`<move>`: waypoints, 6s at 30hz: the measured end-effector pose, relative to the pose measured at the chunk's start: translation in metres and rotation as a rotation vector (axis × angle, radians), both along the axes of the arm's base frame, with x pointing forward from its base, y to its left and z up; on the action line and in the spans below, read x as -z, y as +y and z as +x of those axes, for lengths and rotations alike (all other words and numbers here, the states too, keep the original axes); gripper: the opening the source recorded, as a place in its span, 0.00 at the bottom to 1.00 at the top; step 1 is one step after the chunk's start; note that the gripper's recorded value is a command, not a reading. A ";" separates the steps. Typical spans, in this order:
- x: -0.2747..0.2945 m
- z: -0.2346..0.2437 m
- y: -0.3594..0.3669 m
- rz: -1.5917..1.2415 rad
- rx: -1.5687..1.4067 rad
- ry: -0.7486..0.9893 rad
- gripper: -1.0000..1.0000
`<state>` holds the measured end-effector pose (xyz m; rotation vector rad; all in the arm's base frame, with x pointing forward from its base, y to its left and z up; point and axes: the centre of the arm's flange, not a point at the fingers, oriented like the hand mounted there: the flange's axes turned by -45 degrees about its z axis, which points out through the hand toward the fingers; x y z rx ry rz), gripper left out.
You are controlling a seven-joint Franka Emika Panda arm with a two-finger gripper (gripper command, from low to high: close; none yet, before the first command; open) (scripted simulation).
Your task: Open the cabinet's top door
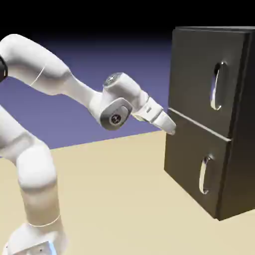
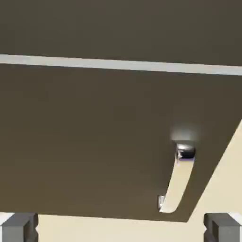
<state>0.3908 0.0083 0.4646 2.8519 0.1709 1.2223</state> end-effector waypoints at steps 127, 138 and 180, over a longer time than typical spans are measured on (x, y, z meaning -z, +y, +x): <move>-0.081 -0.034 0.018 -2.642 -1.016 0.520 0.00; -0.081 -0.060 0.051 -2.580 -0.982 0.662 0.00; -0.081 -0.114 0.356 -1.932 -0.665 1.564 0.00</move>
